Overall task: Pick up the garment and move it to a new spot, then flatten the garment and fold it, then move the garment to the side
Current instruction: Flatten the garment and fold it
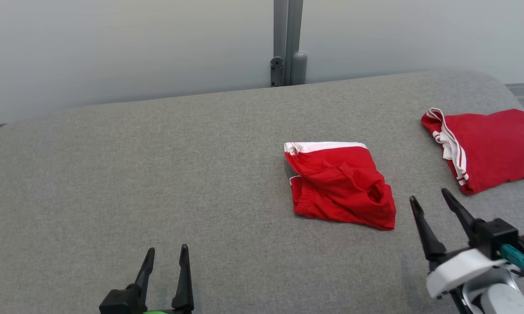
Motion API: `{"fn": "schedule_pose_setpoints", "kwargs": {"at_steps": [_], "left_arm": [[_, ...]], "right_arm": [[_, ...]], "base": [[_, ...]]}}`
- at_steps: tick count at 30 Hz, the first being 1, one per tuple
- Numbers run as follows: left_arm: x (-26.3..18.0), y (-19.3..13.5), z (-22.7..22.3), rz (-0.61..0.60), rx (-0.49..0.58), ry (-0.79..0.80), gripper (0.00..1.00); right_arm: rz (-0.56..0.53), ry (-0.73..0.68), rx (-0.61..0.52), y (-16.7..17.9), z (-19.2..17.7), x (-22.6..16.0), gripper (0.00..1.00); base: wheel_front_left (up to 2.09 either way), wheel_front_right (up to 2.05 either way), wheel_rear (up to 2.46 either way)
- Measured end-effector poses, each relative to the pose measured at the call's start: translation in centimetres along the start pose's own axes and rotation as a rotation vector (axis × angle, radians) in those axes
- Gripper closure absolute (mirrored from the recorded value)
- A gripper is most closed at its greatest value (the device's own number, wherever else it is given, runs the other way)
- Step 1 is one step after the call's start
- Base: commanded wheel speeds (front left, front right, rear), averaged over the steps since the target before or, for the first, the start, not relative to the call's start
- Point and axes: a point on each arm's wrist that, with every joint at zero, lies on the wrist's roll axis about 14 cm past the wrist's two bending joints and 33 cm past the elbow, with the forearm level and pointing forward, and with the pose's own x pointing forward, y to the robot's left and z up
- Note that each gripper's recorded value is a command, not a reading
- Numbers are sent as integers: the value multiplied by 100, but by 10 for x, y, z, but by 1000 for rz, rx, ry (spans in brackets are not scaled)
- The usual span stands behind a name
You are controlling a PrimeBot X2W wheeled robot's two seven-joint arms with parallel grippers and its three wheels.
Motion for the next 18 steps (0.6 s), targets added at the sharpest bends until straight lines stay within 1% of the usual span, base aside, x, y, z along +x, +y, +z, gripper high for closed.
{"fn": "schedule_pose_setpoints", "kwargs": {"at_steps": [1, 2, 4, 6, 10, 14, 15, 16, 17, 18], "left_arm": [[1, 0, 4, -1, 4, -12, 0], [2, 1, 9, 0, 8, -31, 0], [0, 4, 11, 4, 21, -39, 0], [-3, 8, 11, 17, 20, -39, 0], [-5, 16, 11, 31, 26, -39, 0], [-6, 19, 11, 36, 32, -40, 0], [-6, 20, 11, 40, 34, -41, 0], [-7, 21, 12, 42, 33, -43, 0], [-7, 21, 12, 45, 31, -44, 0], [-7, 22, 13, 46, 31, -45, 0]], "right_arm": [[-39, 4, -1, -12, -1, -11, 0], [-105, 11, 0, -31, -4, -27, 0], [-168, 27, 9, -46, -10, -42, 0], [-204, 46, 20, -54, -16, -51, 0], [-226, 52, 31, -56, -20, -53, 0], [-215, 37, 32, -52, -16, -47, 0], [-204, 26, 34, -50, -13, -43, 55], [-189, 15, 34, -47, -9, -37, 95], [-173, 8, 29, -45, -6, -32, 100], [-157, 1, 26, -43, -3, -26, 100]], "base": [[0, 0, 0], [0, 0, 0], [0, 0, 0], [0, 0, 0], [0, 0, 0], [0, 0, 0], [0, 0, 0], [0, 0, 0], [0, 0, 0], [0, 0, 0]]}}
